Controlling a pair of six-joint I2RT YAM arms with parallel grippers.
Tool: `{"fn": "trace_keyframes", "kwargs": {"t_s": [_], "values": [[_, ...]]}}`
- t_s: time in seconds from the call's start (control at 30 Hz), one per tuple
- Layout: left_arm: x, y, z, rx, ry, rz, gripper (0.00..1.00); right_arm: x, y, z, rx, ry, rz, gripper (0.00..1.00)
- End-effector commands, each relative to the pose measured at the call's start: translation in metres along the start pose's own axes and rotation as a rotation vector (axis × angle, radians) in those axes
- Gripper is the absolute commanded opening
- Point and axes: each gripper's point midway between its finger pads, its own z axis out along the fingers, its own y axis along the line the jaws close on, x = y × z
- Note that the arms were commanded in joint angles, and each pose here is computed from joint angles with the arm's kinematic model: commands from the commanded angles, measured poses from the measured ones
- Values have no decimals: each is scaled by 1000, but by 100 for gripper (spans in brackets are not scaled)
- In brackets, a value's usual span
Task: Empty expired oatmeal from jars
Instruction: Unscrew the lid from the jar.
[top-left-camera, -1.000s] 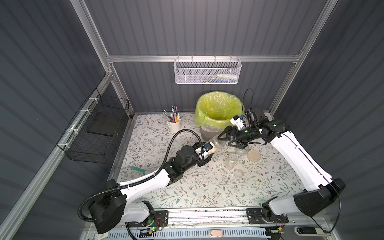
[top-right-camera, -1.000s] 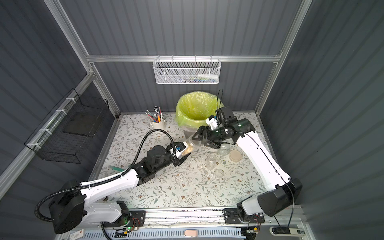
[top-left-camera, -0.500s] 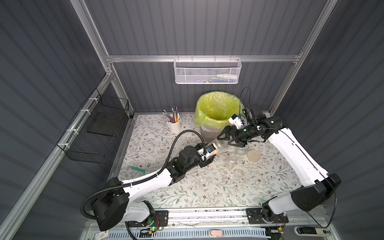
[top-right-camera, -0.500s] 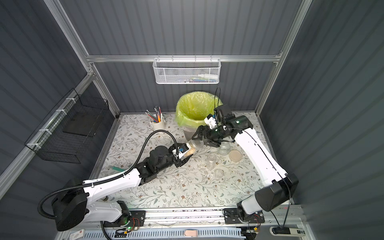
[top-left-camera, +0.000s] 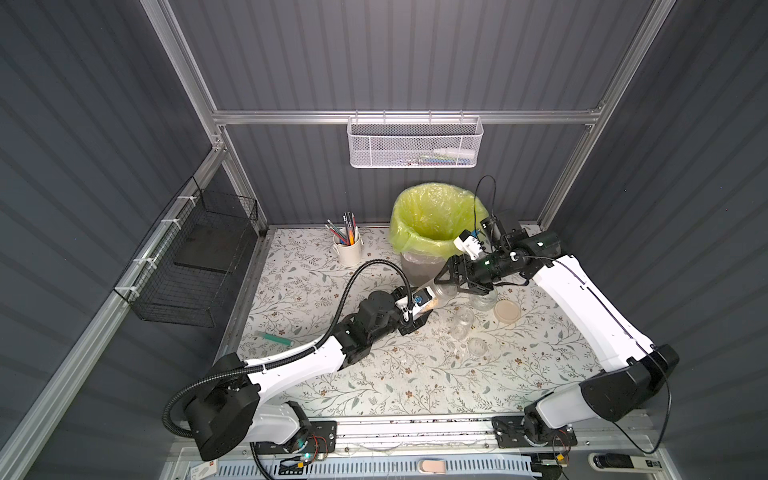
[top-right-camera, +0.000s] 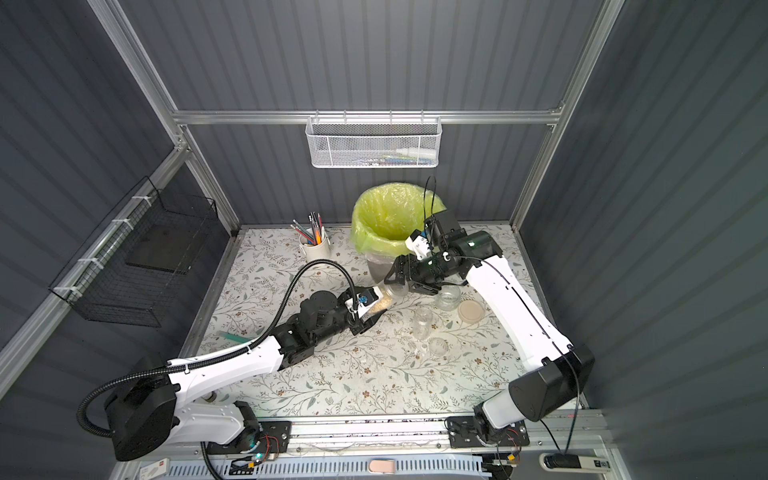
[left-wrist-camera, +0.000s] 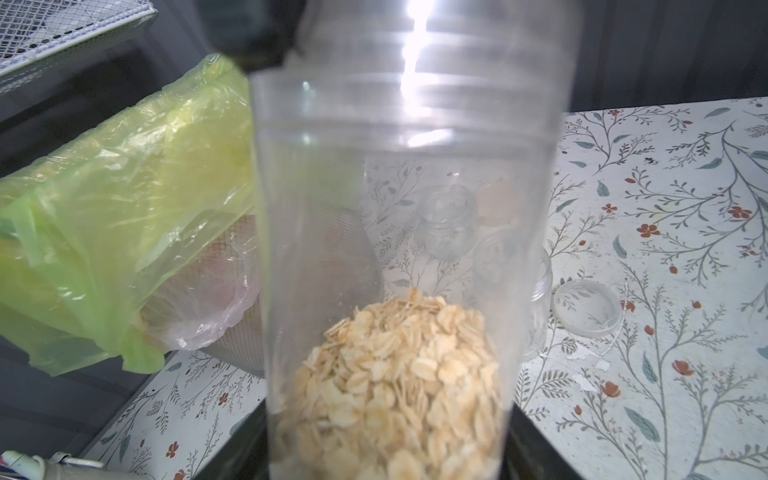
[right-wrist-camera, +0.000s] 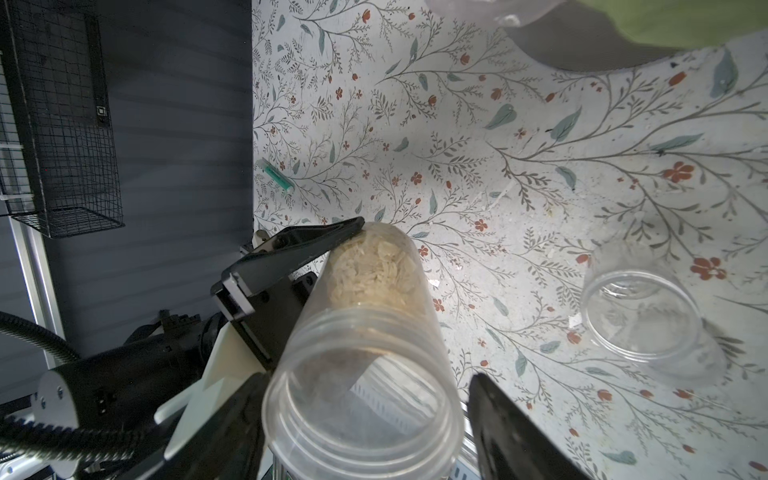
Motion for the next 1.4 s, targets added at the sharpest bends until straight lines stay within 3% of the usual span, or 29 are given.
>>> {"fn": "trace_keyframes", "kwargs": {"t_s": [0.0, 0.17, 0.33, 0.53, 0.63, 0.73, 0.87, 0.93, 1.13, 1.37], "values": [[-28, 0, -3, 22, -87, -25, 24, 3, -13, 0, 69, -21, -56, 72], [-32, -19, -5, 148, -69, -51, 23, 4, 3, -7, -12, -69, -157, 67], [-36, -21, -11, 157, -107, -91, 22, -4, 18, -16, -52, -133, -332, 58], [-42, -20, -20, 149, -153, -125, 21, 17, 38, -19, -193, -158, -697, 60], [-48, -20, -23, 157, -180, -140, 21, 20, 50, -25, -240, -229, -887, 65], [-52, -20, -23, 169, -182, -151, 21, 23, 53, -27, -255, -248, -1010, 69], [-51, -20, -23, 165, -174, -154, 21, 24, 42, -20, -209, -191, -1031, 73], [-50, -19, -23, 156, -168, -153, 21, 26, 37, -16, -204, -165, -1032, 81], [-40, -14, -19, 119, -140, -149, 19, 18, 33, -17, -160, -238, -1055, 96], [-25, -4, -17, 42, -103, -127, 19, 11, 34, -37, -169, -309, -970, 99]]}}
